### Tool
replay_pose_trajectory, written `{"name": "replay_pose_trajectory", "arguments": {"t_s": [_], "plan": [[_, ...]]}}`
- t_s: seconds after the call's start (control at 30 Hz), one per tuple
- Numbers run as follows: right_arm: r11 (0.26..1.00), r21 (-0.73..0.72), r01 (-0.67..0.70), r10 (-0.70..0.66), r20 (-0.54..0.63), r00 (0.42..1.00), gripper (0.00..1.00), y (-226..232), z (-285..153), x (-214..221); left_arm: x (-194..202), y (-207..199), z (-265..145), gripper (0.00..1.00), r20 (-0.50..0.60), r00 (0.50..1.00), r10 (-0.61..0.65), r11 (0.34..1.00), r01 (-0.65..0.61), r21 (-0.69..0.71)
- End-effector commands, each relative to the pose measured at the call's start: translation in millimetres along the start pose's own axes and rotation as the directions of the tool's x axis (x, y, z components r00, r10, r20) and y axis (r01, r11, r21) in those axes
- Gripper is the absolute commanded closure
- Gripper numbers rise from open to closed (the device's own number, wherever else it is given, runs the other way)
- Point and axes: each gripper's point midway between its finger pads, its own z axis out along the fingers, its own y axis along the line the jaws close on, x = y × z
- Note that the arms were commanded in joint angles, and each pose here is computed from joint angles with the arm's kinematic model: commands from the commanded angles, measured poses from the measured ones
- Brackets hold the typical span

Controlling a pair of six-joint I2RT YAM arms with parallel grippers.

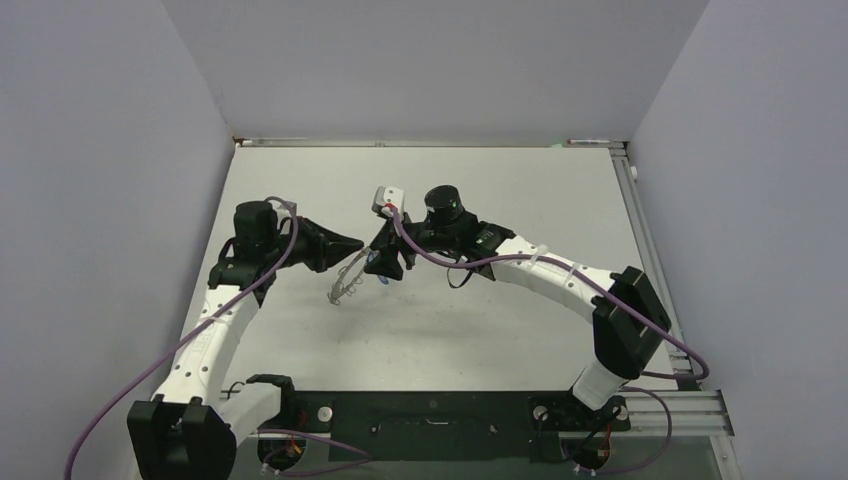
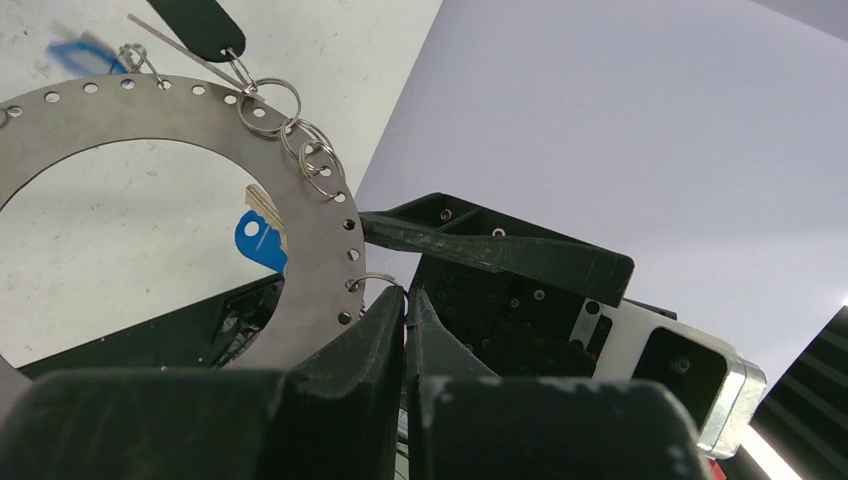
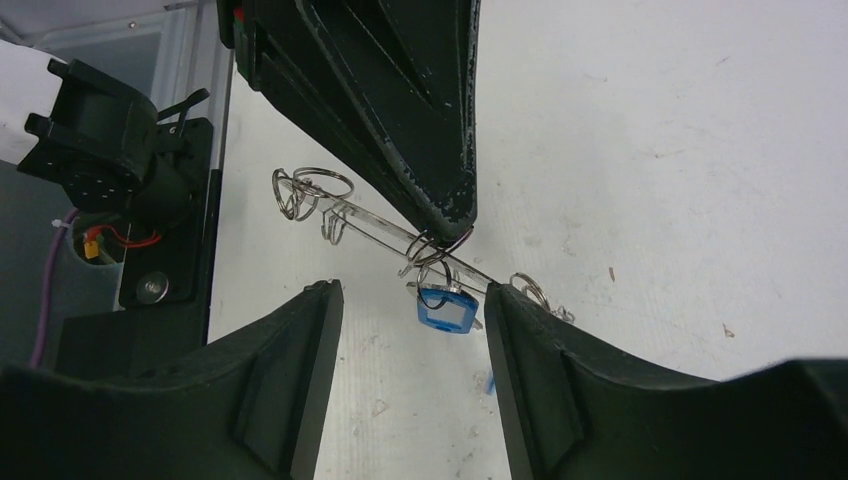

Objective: Remove the keys from the keyring

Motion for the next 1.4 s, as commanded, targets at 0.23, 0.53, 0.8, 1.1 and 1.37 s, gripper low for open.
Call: {"name": "replay_pose_trajectory", "arguments": {"t_s": [0.23, 0.53, 0.8, 1.1, 1.37], "plan": [[0.998, -0.056, 0.032, -0.027, 0.094, 0.995, 0.52, 1, 13, -16, 13, -17, -6, 1.0, -0.068, 0.997, 0.018, 0.995, -0.011, 0.101], [0.999, -0.03, 0.027, -0.023, 0.114, 0.993, 0.63, -5, 16, -20, 15, -17, -7, 1.0, -0.073, 0.997, 0.013, 0.994, -0.005, 0.106], [1.0, -0.014, -0.015, 0.016, 0.087, 0.996, 0.63, -15, -2, 2, -8, -21, -17, 1.0, 0.053, 0.947, 0.318, 0.943, -0.322, 0.089], [0.986, 0.038, -0.159, 0.157, 0.06, 0.986, 0.42, -27, -35, 29, -99, 51, -46, 0.3, 0.029, 0.696, 0.718, 0.624, -0.624, -0.471], [0.975, 0.047, -0.217, 0.217, -0.002, 0.976, 0.42, -12, -18, 67, -109, 111, -47, 0.32, -0.248, 0.684, 0.686, 0.501, -0.692, -0.519]]}}
